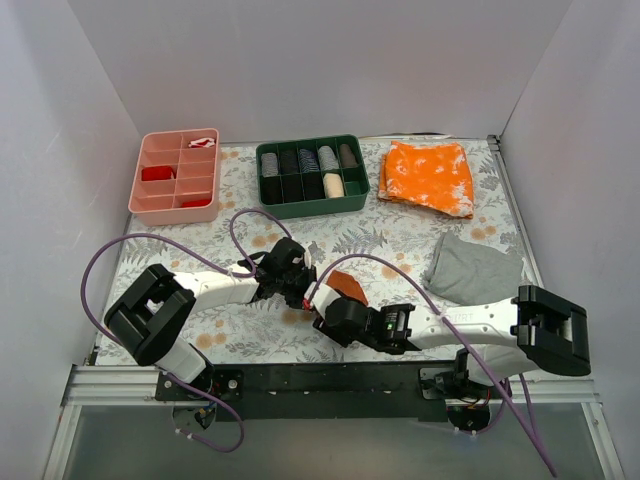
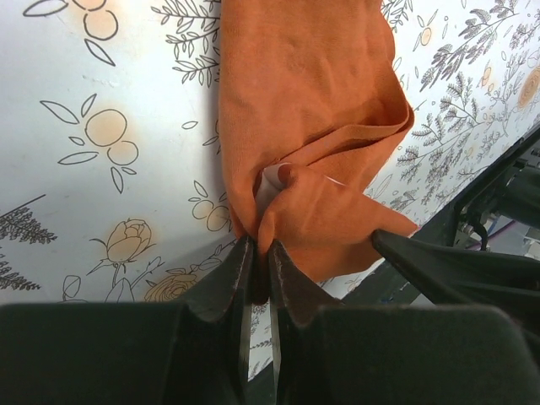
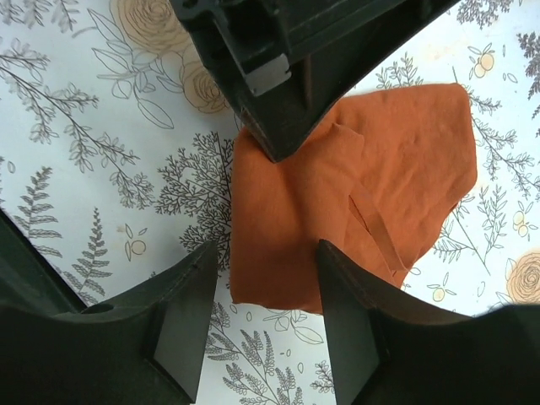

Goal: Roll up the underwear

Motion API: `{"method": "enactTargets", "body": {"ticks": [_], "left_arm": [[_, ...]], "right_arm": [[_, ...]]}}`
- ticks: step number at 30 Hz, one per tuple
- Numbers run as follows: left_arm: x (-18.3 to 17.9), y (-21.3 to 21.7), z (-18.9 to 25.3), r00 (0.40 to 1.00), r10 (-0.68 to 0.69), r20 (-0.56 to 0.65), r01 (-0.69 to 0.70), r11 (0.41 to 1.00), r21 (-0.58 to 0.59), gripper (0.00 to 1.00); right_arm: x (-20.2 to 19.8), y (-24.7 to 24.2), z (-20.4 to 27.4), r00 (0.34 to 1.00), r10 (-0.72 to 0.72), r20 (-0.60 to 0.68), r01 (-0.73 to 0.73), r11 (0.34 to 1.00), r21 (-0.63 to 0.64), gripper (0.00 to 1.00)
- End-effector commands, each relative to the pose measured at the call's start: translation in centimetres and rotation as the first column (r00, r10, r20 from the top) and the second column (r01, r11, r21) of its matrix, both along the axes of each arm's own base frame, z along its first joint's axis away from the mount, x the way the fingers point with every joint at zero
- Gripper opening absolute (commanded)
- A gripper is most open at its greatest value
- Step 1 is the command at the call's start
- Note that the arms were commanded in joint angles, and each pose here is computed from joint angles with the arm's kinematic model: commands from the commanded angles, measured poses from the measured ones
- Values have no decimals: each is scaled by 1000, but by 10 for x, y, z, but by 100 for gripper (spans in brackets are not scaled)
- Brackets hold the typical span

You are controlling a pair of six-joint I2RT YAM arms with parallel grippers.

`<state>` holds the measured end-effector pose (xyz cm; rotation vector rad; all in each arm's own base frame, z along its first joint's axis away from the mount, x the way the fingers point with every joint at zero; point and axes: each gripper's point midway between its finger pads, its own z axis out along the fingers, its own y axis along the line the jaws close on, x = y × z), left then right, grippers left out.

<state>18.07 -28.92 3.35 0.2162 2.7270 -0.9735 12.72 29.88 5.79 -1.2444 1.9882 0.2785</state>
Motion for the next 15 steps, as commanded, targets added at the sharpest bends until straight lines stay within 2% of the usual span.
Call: {"method": "enactTargets", "body": {"ticks": [1,15], "left_arm": [[-1,1,0,1000,-22,-2,22,1000,4,0],[3,4,0,1000,-28,-3,28,1000,-5,0]], "right_arm": [[5,6,4,999,-10,49,10,1000,-12,57],[-3,-9,-52,999,-33,-3,32,986,-161,54]]}}
